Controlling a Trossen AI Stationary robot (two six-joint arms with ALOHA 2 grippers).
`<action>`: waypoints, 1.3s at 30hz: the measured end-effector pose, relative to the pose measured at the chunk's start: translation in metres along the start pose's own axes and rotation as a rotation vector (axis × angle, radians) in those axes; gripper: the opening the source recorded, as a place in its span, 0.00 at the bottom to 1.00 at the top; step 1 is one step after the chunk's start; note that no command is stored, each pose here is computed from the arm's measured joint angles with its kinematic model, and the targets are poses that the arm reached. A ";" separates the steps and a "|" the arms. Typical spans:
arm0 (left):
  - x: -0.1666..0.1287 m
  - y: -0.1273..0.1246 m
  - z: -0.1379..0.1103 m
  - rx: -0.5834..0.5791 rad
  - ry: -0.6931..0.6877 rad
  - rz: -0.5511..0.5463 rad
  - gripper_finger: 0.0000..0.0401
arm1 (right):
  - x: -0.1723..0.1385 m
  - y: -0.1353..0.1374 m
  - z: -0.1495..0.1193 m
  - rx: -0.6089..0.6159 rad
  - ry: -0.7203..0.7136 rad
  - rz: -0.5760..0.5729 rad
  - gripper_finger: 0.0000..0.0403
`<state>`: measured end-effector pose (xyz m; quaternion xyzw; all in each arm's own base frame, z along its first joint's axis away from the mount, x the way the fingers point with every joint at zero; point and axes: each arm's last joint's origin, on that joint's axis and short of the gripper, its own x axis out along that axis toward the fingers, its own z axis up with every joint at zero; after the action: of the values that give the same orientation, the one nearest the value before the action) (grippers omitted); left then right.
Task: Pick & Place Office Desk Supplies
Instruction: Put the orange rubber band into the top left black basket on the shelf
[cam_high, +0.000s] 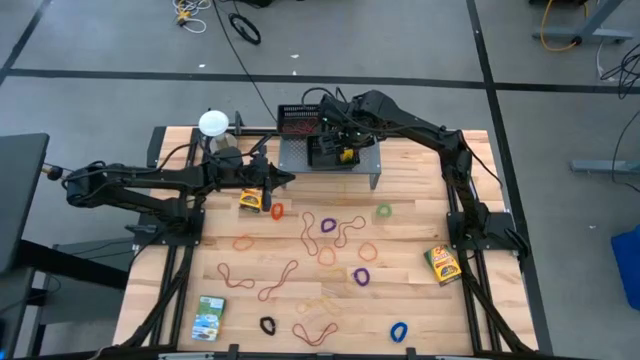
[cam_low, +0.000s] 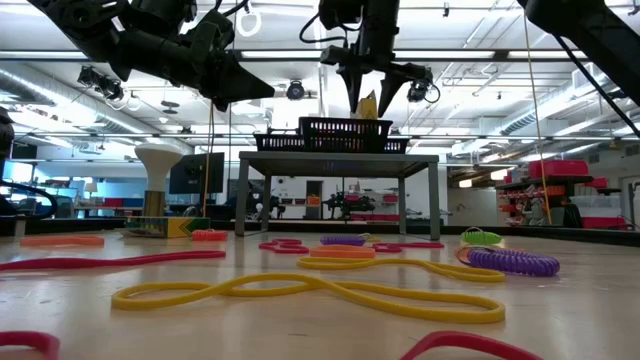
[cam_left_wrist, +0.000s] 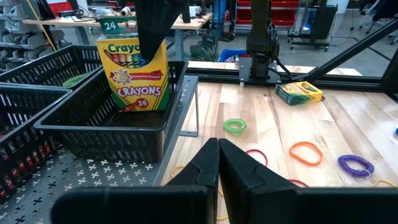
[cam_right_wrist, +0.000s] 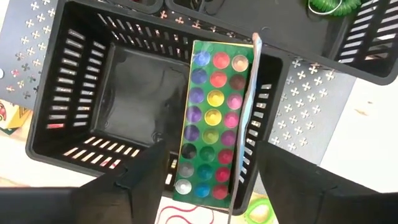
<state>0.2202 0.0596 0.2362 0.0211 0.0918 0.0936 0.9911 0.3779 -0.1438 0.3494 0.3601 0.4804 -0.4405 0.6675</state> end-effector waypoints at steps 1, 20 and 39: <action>0.000 0.000 0.000 0.000 0.000 0.000 0.03 | -0.001 0.000 0.000 -0.005 -0.003 0.003 0.64; 0.000 0.000 0.000 0.000 0.000 0.000 0.03 | -0.091 -0.059 -0.005 -0.079 -0.232 0.072 0.62; 0.000 0.000 0.000 0.000 -0.001 0.000 0.03 | -0.001 -0.160 0.068 -0.334 -0.409 -0.025 0.02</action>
<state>0.2202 0.0596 0.2362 0.0212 0.0914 0.0936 0.9912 0.2498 -0.2612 0.3602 0.1422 0.4059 -0.4269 0.7954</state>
